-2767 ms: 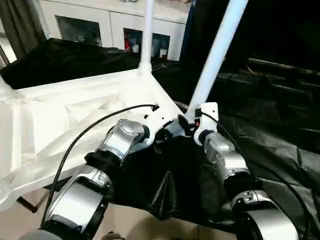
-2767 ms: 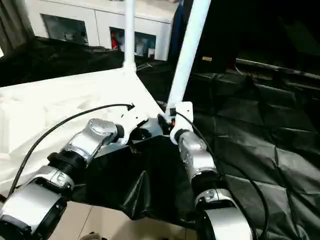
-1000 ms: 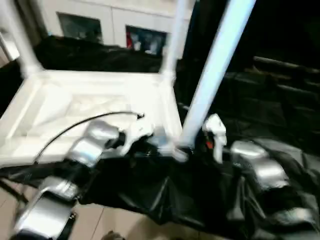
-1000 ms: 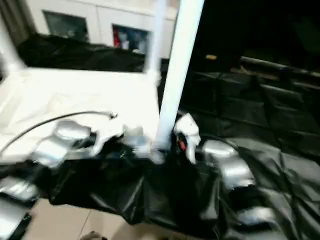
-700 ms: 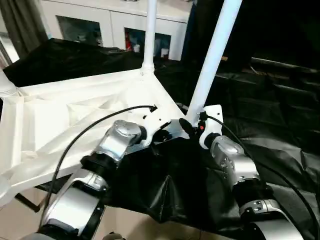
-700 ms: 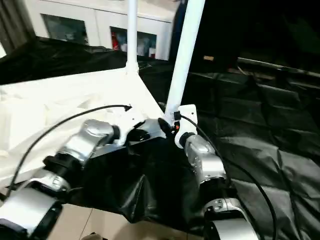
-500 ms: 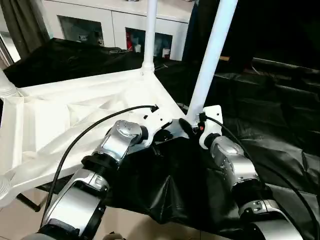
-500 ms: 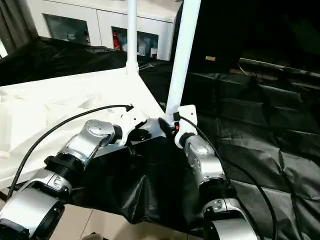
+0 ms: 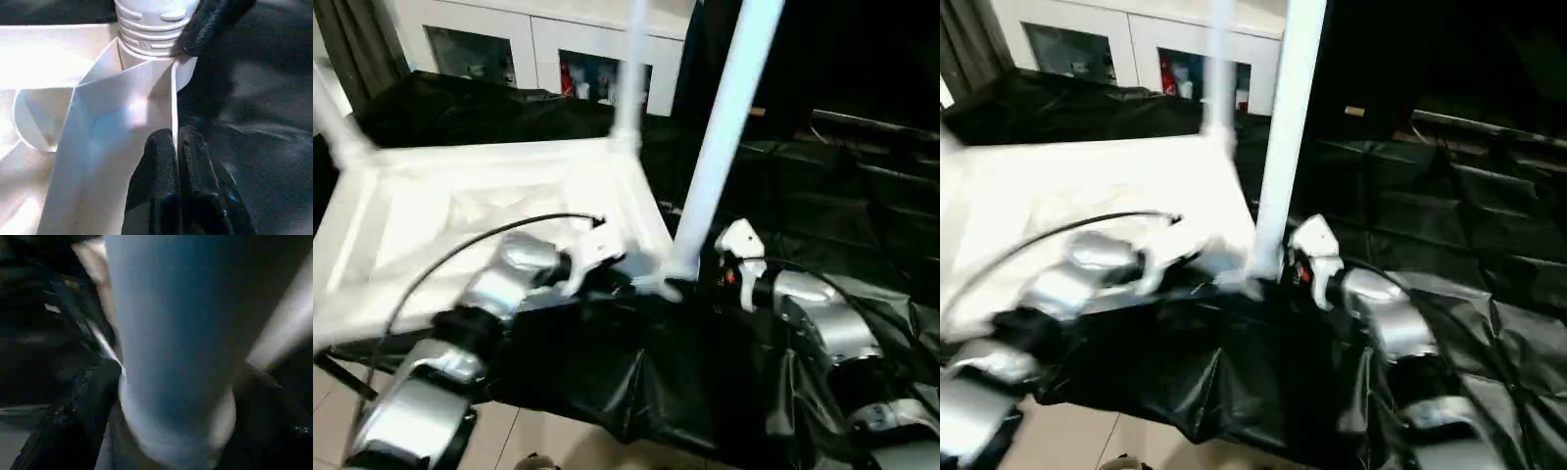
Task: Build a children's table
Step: Rotate leg to tighten
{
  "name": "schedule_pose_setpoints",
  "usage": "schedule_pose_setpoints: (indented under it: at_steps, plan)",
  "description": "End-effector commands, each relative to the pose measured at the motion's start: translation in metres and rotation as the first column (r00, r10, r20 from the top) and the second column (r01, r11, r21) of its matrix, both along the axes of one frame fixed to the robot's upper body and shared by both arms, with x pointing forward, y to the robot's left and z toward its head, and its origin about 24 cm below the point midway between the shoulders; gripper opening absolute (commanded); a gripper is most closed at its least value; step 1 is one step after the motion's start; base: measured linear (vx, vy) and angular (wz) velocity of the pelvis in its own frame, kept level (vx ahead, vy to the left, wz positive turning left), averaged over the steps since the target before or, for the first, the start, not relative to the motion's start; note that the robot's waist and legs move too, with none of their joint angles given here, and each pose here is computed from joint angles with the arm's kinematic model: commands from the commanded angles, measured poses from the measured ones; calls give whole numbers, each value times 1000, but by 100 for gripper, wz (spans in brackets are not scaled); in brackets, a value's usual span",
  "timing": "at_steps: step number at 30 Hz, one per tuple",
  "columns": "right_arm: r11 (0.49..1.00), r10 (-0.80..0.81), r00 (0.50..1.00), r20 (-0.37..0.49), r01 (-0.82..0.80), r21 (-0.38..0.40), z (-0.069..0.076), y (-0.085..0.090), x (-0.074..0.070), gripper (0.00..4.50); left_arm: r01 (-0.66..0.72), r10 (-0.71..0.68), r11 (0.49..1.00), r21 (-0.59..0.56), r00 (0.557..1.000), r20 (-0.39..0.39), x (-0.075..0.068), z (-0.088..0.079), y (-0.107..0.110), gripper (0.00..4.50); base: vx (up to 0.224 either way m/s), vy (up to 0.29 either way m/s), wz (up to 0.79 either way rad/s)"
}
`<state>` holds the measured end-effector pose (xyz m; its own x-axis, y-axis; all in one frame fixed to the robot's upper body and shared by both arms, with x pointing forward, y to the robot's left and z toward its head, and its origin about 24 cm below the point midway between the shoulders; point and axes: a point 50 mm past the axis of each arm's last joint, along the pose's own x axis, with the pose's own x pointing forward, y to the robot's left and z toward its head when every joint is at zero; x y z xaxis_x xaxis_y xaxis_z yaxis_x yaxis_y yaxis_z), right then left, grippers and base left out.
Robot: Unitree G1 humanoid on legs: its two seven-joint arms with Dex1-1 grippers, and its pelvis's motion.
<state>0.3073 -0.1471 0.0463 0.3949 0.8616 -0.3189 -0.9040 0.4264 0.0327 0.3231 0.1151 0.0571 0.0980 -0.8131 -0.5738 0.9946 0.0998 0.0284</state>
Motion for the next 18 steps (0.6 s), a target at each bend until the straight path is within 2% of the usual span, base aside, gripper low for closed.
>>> schedule_pose_setpoints:
  at_steps: [1,6,7,10,12,18]
  plan:
    - [997,80,997,-10,-80,-11,6,-5,-5,363,91,-93,995,-50,995,-36,-7,3,-4,0,0,0,0]
    - [988,152,987,-44,-153,-18,5,-4,-11,363,108,-111,993,-49,992,-52,-10,5,2,0,0,0,0]
    - [985,168,984,-57,-170,-20,4,-3,-12,338,112,-115,992,-50,992,-56,-10,6,4,0,0,0,0]
    - [984,174,982,-66,-175,-11,3,-1,-13,325,109,-112,993,-52,992,-55,-11,6,6,0,0,0,0]
    - [984,178,982,-70,-179,-6,3,-1,-14,296,110,-113,993,-53,992,-56,-11,6,6,0,0,0,0]
    - [985,174,981,-86,-173,19,1,2,-16,277,106,-109,993,-60,992,-59,-12,6,5,0,0,0,0]
